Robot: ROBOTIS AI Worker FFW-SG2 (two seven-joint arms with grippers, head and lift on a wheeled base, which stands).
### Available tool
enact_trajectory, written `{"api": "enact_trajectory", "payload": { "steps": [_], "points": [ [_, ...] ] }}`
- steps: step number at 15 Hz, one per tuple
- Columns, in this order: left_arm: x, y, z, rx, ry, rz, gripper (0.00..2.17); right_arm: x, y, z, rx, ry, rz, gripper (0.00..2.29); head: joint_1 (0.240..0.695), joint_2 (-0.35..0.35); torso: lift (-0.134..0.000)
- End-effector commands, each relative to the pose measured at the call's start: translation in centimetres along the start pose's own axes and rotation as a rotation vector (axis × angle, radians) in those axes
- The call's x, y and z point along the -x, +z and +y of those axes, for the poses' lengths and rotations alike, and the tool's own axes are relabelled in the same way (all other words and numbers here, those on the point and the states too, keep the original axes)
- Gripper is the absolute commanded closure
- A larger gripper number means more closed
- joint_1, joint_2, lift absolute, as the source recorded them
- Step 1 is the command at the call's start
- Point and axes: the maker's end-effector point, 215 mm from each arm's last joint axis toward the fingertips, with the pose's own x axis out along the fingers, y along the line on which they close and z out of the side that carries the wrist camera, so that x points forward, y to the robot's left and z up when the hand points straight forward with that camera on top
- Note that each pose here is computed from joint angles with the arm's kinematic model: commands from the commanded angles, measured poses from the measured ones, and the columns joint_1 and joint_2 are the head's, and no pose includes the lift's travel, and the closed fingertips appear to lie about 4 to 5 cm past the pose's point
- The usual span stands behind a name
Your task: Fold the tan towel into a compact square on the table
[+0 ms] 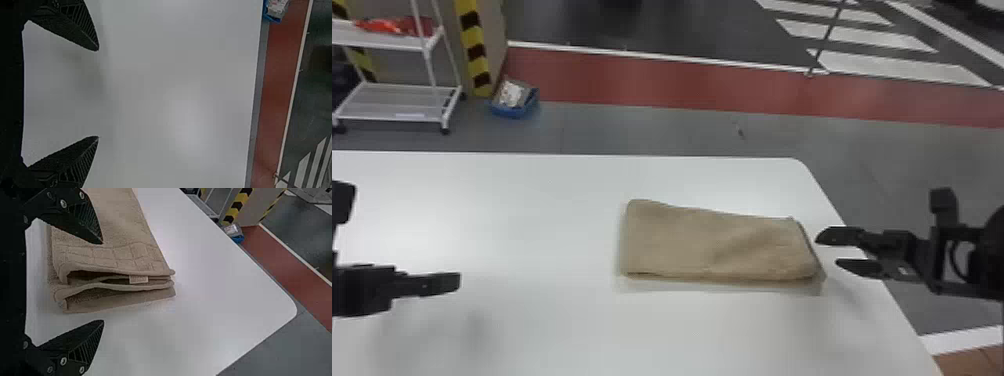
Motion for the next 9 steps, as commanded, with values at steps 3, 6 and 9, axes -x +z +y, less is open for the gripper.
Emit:
{"api": "enact_trajectory", "payload": {
  "steps": [3,6,9],
  "points": [
    [0.1,-0.3,0.3,0.004,0.002,0.001,0.08,-0.7,0.0,-0.2,0.019,-0.063,0.047,0.19,0.695,-0.216,-0.124],
    [0.2,-0.4,0.5,0.006,0.005,-0.001,0.08,-1.7,-0.8,-0.8,0.024,-0.096,0.087,0.19,0.695,-0.211,-0.124],
    [0.3,-0.5,0.9,0.011,0.011,-0.002,0.08,-2.1,-1.0,-0.6,0.024,-0.095,0.092,0.19,0.695,-0.203,-0.124]
  ]
}}
